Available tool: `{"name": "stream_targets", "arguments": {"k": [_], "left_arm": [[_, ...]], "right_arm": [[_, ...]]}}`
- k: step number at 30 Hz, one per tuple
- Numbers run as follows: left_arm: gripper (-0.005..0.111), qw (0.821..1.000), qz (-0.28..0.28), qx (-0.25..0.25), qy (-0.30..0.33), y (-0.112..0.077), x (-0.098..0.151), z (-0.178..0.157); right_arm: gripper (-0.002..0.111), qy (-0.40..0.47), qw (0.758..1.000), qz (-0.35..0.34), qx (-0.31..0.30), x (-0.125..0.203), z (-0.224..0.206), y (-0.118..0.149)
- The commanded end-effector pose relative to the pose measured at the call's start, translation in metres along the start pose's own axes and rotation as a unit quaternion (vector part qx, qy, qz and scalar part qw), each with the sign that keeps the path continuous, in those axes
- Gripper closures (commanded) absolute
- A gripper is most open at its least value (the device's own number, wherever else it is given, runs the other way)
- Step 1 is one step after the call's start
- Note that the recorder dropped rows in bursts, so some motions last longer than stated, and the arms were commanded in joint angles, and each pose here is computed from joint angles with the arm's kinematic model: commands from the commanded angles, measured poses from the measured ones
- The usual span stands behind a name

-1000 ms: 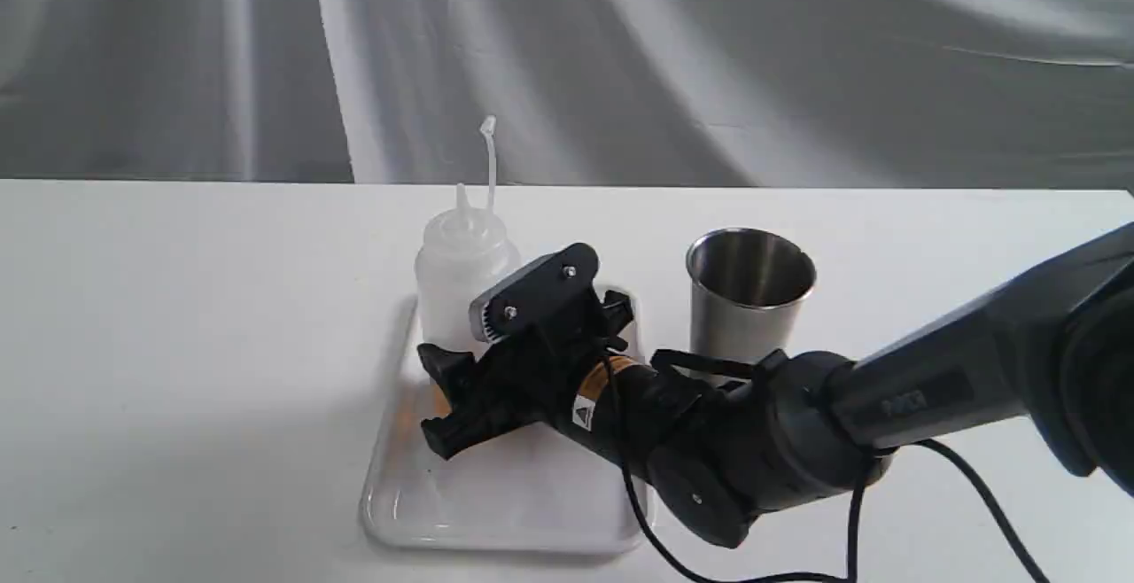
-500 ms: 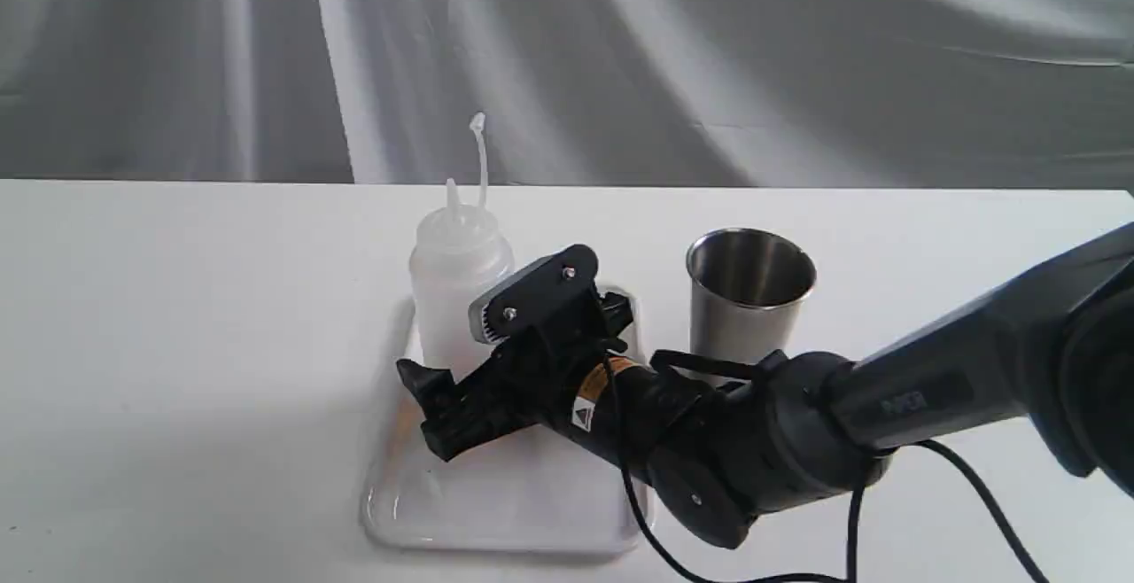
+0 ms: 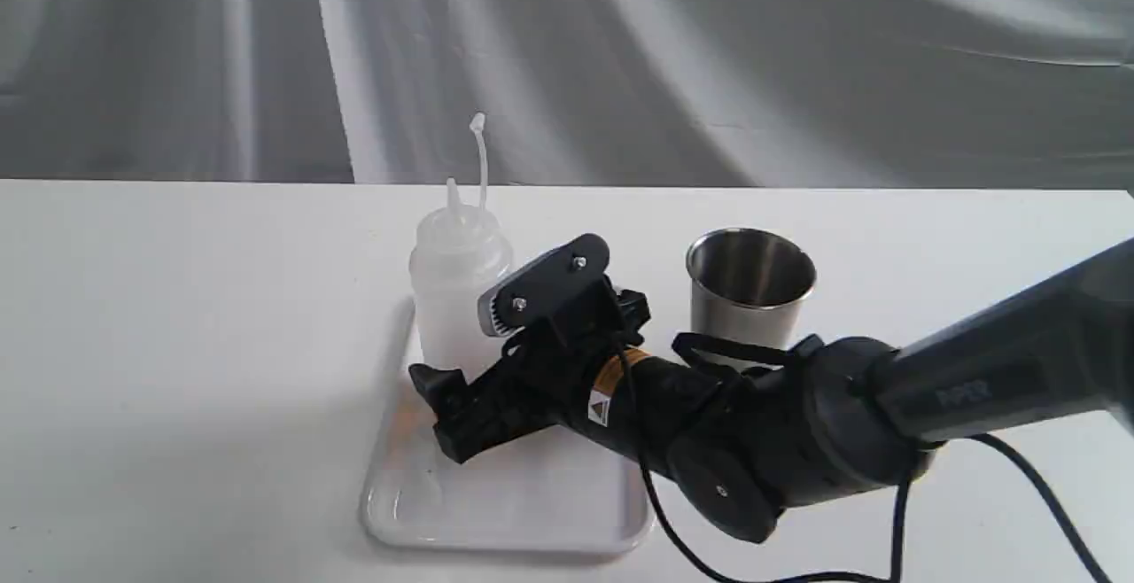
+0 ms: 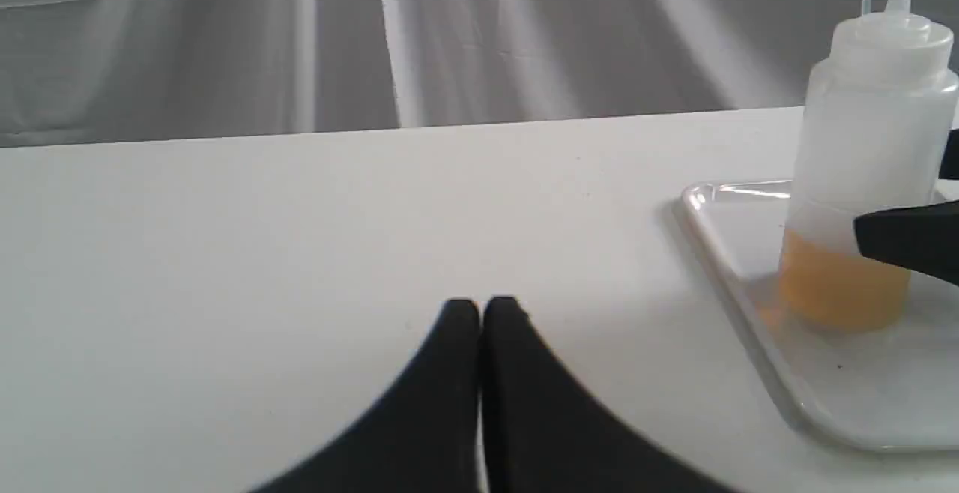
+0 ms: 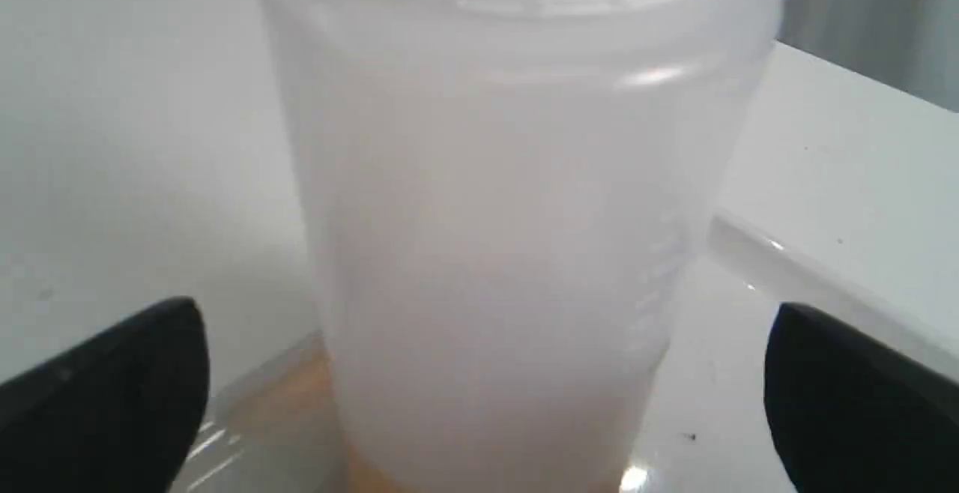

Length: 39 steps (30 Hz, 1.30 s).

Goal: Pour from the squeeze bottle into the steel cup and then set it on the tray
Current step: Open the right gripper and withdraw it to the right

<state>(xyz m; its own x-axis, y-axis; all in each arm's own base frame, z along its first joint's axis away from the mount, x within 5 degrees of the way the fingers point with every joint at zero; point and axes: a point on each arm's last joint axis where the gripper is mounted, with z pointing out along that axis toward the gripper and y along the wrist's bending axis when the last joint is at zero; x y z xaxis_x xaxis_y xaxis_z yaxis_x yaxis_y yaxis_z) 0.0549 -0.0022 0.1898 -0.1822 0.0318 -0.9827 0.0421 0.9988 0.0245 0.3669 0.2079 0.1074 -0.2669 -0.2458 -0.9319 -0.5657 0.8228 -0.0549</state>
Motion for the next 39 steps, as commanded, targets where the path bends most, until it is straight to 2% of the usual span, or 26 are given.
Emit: {"name": "stream_targets", "arguments": {"k": [1,14,29,39], "left_arm": [[0.107,1.0,-0.002,0.003,-0.003,0.0,0.001,0.0],[0.107,1.0,-0.001,0.003,-0.003,0.0,0.001,0.0],[0.107,1.0,-0.002,0.003,-0.003,0.0,0.001,0.0],[0.107,1.0,-0.001,0.003,-0.003,0.0,0.001,0.0]], "right_arm": [[0.003,0.002,1.0,-0.003,-0.002,-0.002,-0.018,0.002],[0.003,0.009,1.0,-0.02,-0.017,-0.003,-0.064,0.008],[0.003,-0.038,0.998,-0.035,-0.02,-0.034,-0.112,0.01],[0.003,-0.059,0.998,-0.016,-0.028,-0.042,-0.151,0.014]]}}
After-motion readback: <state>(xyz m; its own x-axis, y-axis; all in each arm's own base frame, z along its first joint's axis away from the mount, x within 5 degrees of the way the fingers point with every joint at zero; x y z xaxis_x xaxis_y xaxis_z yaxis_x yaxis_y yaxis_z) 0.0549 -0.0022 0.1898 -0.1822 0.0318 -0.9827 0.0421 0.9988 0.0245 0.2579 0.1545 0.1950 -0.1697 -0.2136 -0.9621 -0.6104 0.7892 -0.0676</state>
